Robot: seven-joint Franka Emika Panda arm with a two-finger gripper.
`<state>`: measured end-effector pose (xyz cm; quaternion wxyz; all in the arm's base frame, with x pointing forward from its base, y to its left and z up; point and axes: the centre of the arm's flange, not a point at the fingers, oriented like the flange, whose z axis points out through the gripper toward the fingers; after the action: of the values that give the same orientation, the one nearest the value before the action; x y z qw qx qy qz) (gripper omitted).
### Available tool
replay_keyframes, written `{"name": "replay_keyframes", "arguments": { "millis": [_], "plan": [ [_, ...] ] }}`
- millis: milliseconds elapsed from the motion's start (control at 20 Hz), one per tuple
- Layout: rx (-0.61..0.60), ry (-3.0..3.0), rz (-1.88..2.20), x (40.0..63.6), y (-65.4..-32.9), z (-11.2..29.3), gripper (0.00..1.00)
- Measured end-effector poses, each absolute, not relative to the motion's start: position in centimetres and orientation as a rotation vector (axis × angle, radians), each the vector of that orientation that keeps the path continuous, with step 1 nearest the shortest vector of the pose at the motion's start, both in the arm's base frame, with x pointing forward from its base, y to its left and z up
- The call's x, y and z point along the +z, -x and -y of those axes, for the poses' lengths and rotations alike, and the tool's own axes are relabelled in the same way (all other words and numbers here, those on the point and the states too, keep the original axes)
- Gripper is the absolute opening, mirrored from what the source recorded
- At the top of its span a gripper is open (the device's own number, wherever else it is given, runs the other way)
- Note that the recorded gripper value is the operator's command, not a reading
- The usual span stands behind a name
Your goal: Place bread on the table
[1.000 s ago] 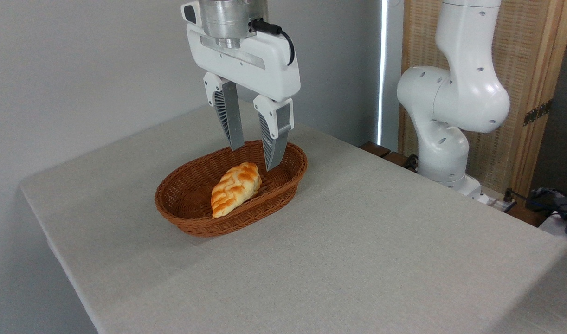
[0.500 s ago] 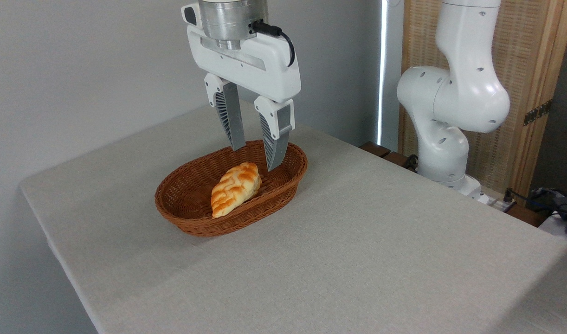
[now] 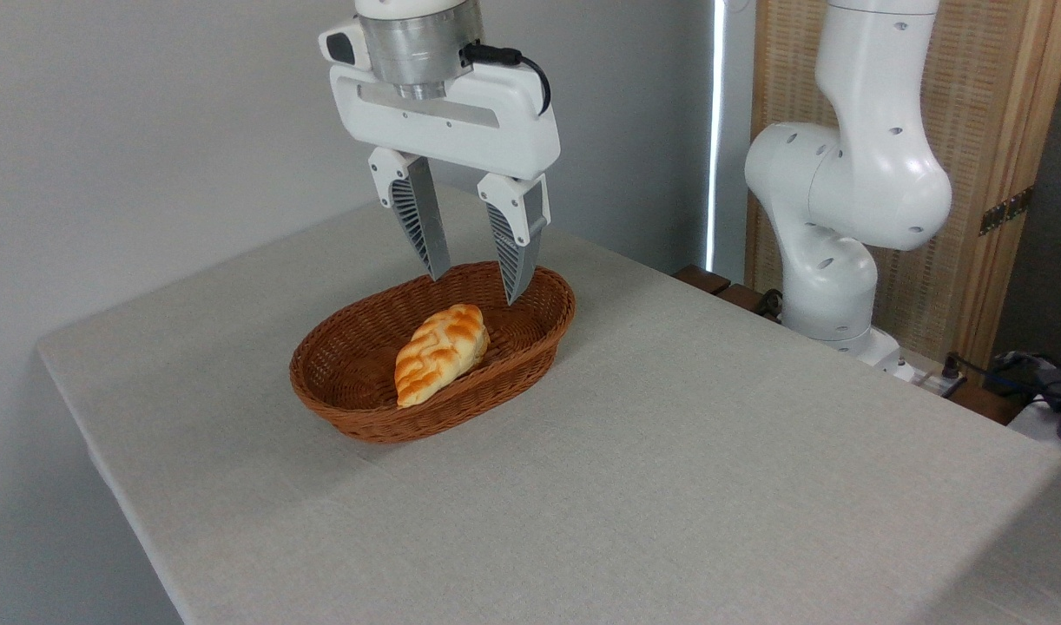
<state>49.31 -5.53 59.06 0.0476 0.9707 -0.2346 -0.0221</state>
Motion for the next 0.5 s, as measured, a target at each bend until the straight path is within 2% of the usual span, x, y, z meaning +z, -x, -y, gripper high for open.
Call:
{"name": "replay_keyframes", "arguments": {
  "millis": [250,500],
  "plan": [
    [-0.006,-2.997,0.503,57.4,-49.8,7.2,1.0],
    [-0.026,-2.994,0.481,53.3,-48.6,11.9,1.0]
  ]
}}
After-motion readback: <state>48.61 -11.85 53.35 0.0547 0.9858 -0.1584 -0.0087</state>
